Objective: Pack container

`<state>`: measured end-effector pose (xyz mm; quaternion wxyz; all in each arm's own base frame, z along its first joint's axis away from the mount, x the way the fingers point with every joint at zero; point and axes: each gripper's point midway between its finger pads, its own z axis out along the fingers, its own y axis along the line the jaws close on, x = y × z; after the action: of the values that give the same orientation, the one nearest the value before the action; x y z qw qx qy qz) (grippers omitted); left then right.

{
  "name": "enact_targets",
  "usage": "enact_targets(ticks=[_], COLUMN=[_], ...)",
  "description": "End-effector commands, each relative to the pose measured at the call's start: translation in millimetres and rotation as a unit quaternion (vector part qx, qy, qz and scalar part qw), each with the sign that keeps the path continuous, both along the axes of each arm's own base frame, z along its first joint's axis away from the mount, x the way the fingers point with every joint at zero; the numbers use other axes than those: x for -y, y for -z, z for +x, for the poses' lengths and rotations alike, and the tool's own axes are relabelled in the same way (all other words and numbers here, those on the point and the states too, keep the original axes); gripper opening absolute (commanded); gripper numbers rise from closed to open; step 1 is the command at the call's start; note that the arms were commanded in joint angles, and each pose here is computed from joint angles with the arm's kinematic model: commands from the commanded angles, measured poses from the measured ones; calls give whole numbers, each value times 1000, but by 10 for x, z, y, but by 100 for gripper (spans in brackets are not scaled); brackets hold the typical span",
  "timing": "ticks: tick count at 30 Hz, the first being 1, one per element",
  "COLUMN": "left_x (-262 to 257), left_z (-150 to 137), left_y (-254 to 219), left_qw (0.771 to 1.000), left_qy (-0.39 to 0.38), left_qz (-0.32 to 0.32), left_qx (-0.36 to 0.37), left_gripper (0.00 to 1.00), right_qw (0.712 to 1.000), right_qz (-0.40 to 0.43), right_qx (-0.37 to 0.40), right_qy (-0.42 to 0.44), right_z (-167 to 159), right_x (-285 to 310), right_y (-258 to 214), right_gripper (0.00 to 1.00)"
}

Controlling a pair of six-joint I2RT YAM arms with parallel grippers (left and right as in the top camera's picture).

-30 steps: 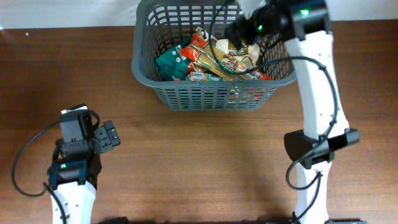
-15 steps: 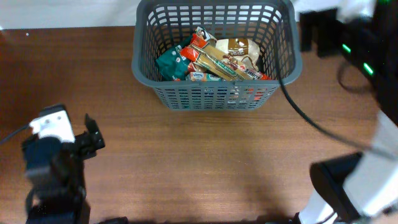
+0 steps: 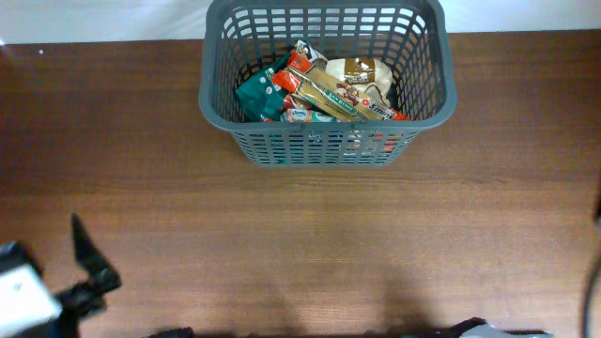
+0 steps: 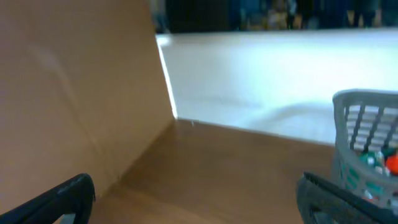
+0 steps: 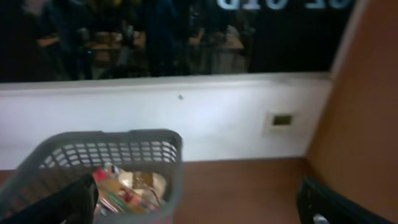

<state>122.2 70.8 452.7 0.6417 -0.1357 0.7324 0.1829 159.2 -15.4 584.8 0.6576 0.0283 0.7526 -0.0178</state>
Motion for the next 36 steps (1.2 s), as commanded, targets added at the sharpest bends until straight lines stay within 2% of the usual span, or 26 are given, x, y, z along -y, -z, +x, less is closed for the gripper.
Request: enact_targets(ticks=[1, 6, 11, 20, 22, 28, 36], left_x=[-10, 35, 65, 77, 76, 76, 64], left_z=[-349, -608, -771, -839, -838, -838, -845], left_y=[-316, -569, -735, -720, -714, -714, -715], left_qw=[999, 996, 993, 993, 993, 993, 993], left_qy=[-22, -22, -22, -22, -22, -22, -26], left_qz=[17, 23, 27, 21, 21, 21, 21], left_qx=[45, 85, 115, 114, 112, 112, 113], left_gripper=[99, 99, 99, 99, 99, 99, 99], right_qw=[999, 994, 985, 980, 984, 986, 986], right_qz=[13, 27, 45, 40, 54, 66, 90], right_qx=[-22, -52, -90, -136, -125, -91, -112], right_qy=[46, 88, 140, 138, 117, 124, 84], right_z=[-241, -608, -1033, -1398, -1437, -1543, -1364], right_x=[239, 464, 574, 321, 201, 104, -111], right_y=[197, 590, 1197, 1983, 2085, 2304, 2820], right_gripper=[99, 99, 99, 99, 99, 99, 99])
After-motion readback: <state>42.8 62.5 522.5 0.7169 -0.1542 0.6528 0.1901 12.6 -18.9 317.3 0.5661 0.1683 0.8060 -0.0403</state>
